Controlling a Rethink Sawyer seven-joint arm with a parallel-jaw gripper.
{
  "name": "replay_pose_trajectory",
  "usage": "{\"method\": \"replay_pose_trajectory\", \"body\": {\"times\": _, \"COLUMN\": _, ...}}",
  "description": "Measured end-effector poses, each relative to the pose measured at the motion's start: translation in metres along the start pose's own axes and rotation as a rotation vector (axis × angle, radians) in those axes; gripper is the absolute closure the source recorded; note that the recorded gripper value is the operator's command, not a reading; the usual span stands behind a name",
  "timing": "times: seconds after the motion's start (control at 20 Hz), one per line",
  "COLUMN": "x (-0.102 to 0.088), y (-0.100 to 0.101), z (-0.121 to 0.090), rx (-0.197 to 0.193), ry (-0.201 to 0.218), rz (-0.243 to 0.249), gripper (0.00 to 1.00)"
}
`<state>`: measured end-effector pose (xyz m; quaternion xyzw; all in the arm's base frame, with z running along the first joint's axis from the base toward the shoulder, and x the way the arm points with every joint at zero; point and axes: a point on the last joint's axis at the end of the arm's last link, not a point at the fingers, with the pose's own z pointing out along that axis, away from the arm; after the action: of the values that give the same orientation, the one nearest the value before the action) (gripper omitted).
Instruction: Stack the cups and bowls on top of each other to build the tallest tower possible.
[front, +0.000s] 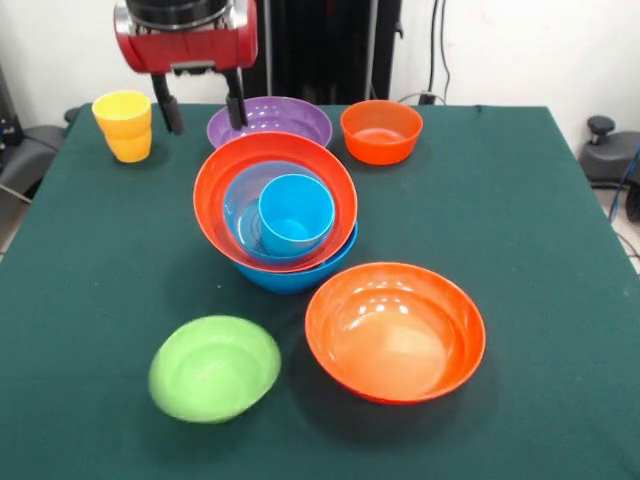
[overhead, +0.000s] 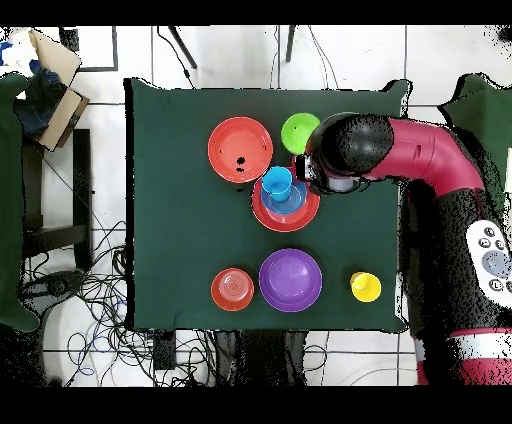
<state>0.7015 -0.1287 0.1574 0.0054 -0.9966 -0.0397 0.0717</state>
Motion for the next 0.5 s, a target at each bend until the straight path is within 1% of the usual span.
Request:
{"method": "replay_pose_trajectory", "body": {"times": 0.05, "x": -0.007, "y": -0.001, "z": 0.008, "rx": 0.009, "ry": -0.014, "rz": 0.005, "gripper": 0.0}}
{"method": "replay_pose_trajectory", "body": {"times": 0.3, "x": -0.025, "y": -0.005, "z": 0.03, "rx": 0.055, "ry": -0.055, "rz": 0.006, "gripper": 0.0}}
{"method": "replay_pose_trajectory", "body": {"times": 0.35, "x": -0.029, "y": -0.006, "z": 0.037, "rx": 0.068, "ry": -0.066, "rz": 0.005, "gripper": 0.0}}
{"method": "replay_pose_trajectory", "body": {"times": 0.5, "x": -0.035, "y": -0.009, "z": 0.051, "rx": 0.086, "ry": -0.079, "rz": 0.005, "gripper": 0.0}}
